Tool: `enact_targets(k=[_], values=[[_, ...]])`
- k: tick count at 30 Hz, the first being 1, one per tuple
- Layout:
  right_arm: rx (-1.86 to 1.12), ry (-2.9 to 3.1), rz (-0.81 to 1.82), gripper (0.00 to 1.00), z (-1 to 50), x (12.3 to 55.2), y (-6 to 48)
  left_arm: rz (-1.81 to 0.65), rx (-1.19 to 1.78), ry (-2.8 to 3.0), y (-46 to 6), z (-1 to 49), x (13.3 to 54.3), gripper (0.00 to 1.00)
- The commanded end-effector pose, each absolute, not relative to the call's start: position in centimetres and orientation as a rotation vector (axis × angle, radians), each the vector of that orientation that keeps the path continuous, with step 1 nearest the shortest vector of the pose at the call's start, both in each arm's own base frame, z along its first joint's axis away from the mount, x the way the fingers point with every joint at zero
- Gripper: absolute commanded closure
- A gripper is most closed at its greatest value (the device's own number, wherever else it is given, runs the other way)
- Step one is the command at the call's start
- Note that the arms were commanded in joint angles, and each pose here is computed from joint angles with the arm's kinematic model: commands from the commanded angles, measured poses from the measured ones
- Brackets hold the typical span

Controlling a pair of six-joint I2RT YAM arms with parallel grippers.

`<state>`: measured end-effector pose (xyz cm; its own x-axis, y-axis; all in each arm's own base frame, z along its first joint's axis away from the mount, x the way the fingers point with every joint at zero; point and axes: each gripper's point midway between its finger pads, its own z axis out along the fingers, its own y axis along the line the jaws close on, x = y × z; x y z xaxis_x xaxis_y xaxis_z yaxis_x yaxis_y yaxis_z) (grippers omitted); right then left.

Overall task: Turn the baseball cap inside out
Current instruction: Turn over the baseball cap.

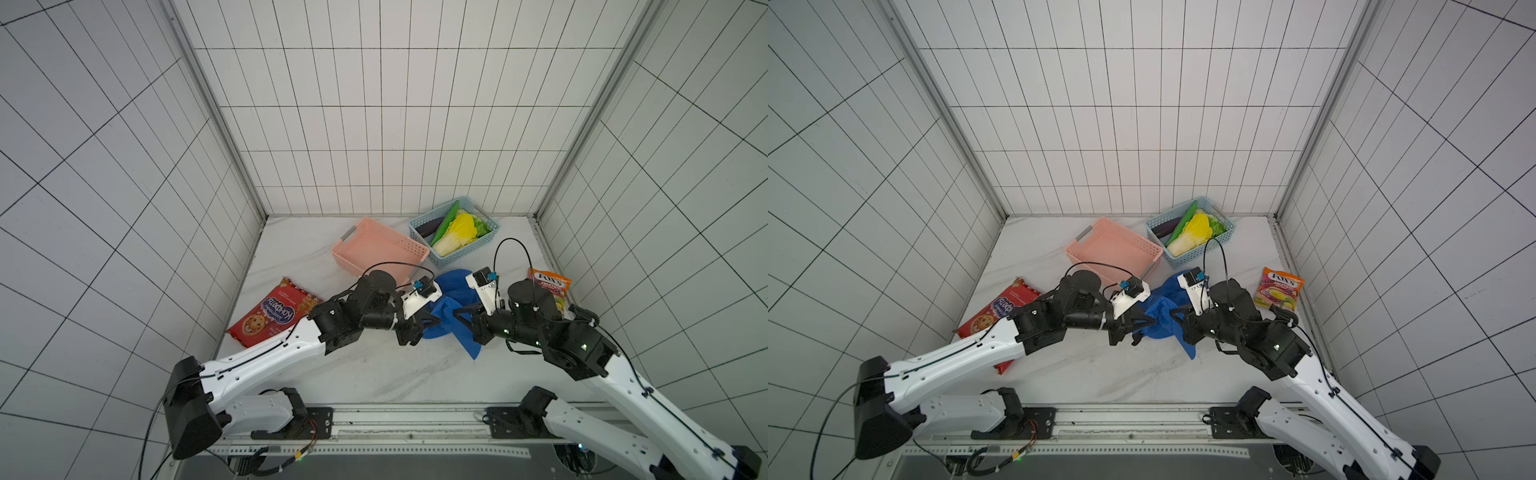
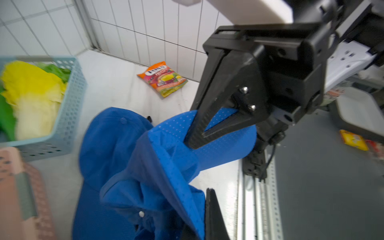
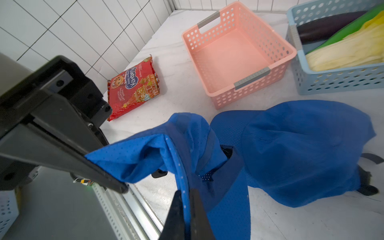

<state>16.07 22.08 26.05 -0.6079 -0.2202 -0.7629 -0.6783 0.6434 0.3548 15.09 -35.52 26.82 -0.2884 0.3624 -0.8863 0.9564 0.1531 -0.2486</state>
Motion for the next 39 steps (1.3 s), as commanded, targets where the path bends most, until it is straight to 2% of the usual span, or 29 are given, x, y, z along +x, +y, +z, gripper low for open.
enact_targets(k=[1, 6, 9, 13, 16, 17, 19, 20, 21, 23, 26, 29, 33, 39], values=[[-0.630, 2.182, 0.811, 1.00, 26.5, 17.4, 21.3, -1.611, 1.386, 1.719, -34.9, 30.2, 8.0, 1.00], [-0.722, 2.158, 0.984, 1.00, 27.3, 15.5, 22.9, -1.865, 1.407, 1.628, -35.8, 32.8, 6.6, 0.99], [-0.750, 2.143, 1.078, 1.00, 27.7, 14.4, 23.4, -1.959, 1.434, 1.607, -36.1, 33.1, 6.4, 0.88], [-0.703, 2.137, 1.092, 1.00, 27.9, 14.2, 22.8, -1.915, 1.339, 1.650, -35.5, 32.9, 8.7, 0.88], [-0.622, 2.128, 1.081, 1.00, 28.2, 14.7, 22.0, -1.792, 1.189, 1.684, -34.3, 32.7, 11.4, 0.95], [-0.586, 2.132, 1.086, 1.00, 28.2, 14.9, 21.9, -1.718, 1.115, 1.715, -33.8, 32.1, 12.7, 0.95], [-0.518, 2.120, 1.127, 1.00, 28.8, 15.4, 21.9, -1.533, 0.965, 1.799, -32.7, 30.4, 15.4, 0.68], [-0.485, 2.116, 1.152, 1.00, 29.1, 15.6, 22.0, -1.460, 0.908, 1.833, -32.1, 29.5, 16.2, 0.50], [-0.460, 2.113, 1.172, 1.00, 29.3, 15.8, 22.1, -1.409, 0.866, 1.841, -31.5, 29.1, 16.9, 0.40], [-0.414, 2.093, 1.212, 1.00, 30.2, 16.2, 22.4, -1.320, 0.796, 1.825, -30.4, 29.3, 17.7, 0.24], [-0.359, 2.073, 1.238, 1.00, 31.2, 16.6, 22.3, -1.203, 0.715, 1.756, -28.4, 30.6, 18.4, 0.10], [-0.309, 2.069, 1.235, 1.00, 31.7, 17.1, 22.0, -1.068, 0.696, 1.626, -26.4, 31.9, 18.7, 0.05], [-0.283, 2.052, 1.266, 1.00, 32.5, 17.3, 22.1, -0.883, 0.745, 1.565, -25.1, 31.0, 19.3, 0.02], [-0.273, 2.022, 1.349, 1.00, 33.1, 16.8, 22.4, -0.844, 0.834, 1.590, -26.5, 29.3, 19.8, 0.02]])
